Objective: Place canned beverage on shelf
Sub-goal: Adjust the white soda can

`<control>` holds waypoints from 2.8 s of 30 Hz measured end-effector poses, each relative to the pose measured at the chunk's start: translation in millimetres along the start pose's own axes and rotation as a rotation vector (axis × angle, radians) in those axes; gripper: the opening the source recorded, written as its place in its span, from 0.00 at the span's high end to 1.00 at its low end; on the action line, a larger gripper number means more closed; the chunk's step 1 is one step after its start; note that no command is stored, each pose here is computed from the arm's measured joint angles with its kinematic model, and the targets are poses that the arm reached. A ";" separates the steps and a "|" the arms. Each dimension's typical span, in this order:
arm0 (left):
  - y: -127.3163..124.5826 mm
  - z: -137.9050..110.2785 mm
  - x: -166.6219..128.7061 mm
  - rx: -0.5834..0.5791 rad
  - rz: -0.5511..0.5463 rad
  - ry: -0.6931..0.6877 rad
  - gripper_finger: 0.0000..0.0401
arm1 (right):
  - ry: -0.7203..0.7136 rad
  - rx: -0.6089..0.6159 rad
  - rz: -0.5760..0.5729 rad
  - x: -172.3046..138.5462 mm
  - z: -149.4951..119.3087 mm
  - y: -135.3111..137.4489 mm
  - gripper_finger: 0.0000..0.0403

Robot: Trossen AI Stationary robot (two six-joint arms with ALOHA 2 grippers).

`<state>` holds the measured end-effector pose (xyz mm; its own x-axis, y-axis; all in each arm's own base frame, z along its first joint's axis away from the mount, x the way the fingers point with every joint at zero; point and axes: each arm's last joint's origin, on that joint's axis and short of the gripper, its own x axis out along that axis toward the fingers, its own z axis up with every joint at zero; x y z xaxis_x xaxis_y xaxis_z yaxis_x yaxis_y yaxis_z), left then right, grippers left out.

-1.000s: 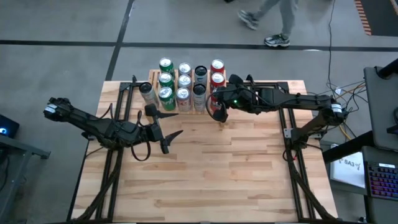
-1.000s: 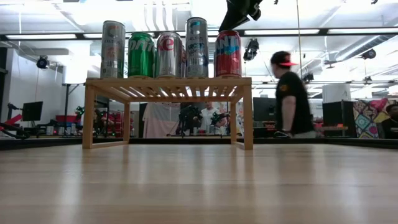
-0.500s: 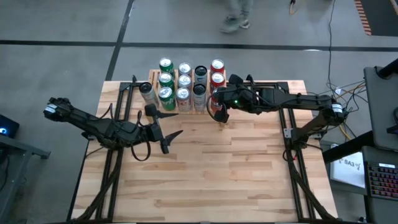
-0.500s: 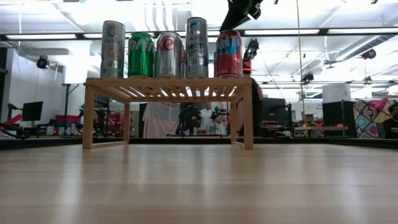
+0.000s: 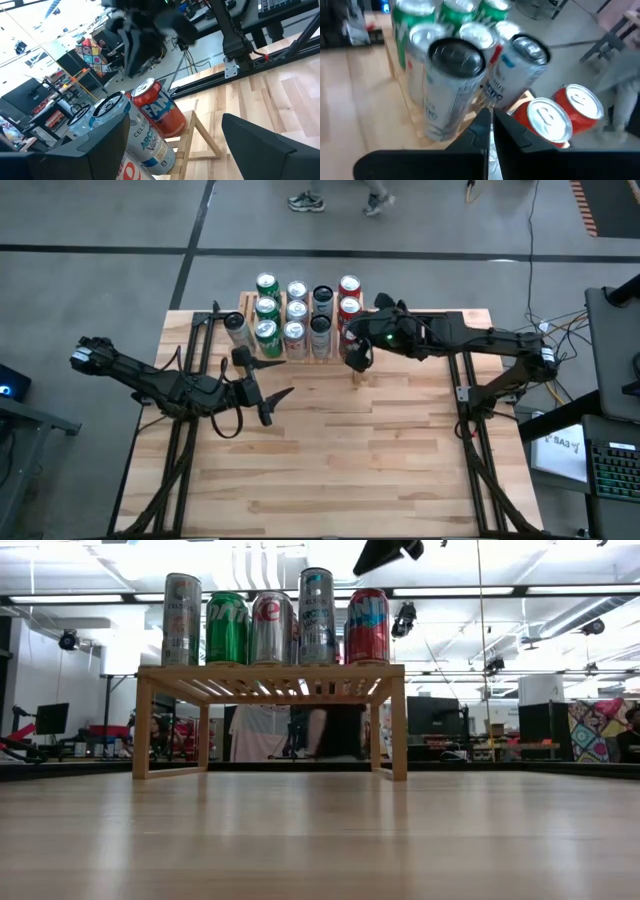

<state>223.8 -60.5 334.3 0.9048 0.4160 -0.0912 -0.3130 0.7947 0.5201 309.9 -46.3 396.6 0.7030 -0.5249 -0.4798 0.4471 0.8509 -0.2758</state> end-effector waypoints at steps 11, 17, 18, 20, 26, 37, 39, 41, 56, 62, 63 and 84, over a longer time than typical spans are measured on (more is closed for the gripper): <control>-0.8 -1.7 0.0 0.013 -0.007 0.013 0.25 | 0.193 0.290 -0.039 -45.9 2.3 -23.8 0.98; 0.0 -0.2 -0.1 -0.004 -0.001 0.001 0.25 | 0.296 0.299 -0.111 -36.5 -16.4 -19.8 0.98; 0.0 -0.2 0.0 -0.006 -0.001 0.002 0.25 | 0.309 0.295 -0.117 -33.6 -20.0 -18.3 0.98; -0.2 -0.3 0.0 -0.008 -0.002 0.002 0.25 | 0.324 0.282 -0.133 -27.1 -26.5 -15.1 0.98; -0.1 -0.1 0.0 -0.021 -0.001 0.001 0.25 | 0.336 0.265 -0.183 -16.7 -35.0 -11.0 0.98; -0.1 -0.3 -0.2 -0.033 -0.004 0.008 0.25 | 0.247 0.242 -0.155 -14.9 -26.3 -10.4 0.98; -0.2 -0.5 -0.2 -0.035 -0.005 0.009 0.25 | 0.223 0.243 -0.149 -17.9 -23.5 -11.5 0.98; -0.1 -0.4 -0.3 -0.036 -0.005 0.009 0.25 | 0.201 0.238 -0.144 -21.8 -21.2 -13.1 0.98; 22.1 17.2 -10.9 0.027 0.021 0.094 0.25 | 0.050 0.135 -0.024 -47.9 -14.2 8.1 0.98; 38.5 27.3 -16.1 0.124 -0.031 0.151 0.28 | -0.003 0.119 0.011 -51.9 -10.0 17.7 0.98; 42.1 29.2 -16.3 0.138 -0.052 0.151 0.30 | -0.011 0.116 0.015 -52.3 -9.2 18.5 0.98; 79.6 13.3 28.8 0.142 -0.058 0.301 0.97 | -0.021 0.072 0.018 -52.9 -9.1 19.4 0.98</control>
<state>228.8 8.9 384.4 0.7872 0.5007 -0.3599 -0.2011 0.7602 0.6178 276.4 -1.9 409.1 0.7226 -0.5106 -0.4660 0.4722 0.8569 -0.2067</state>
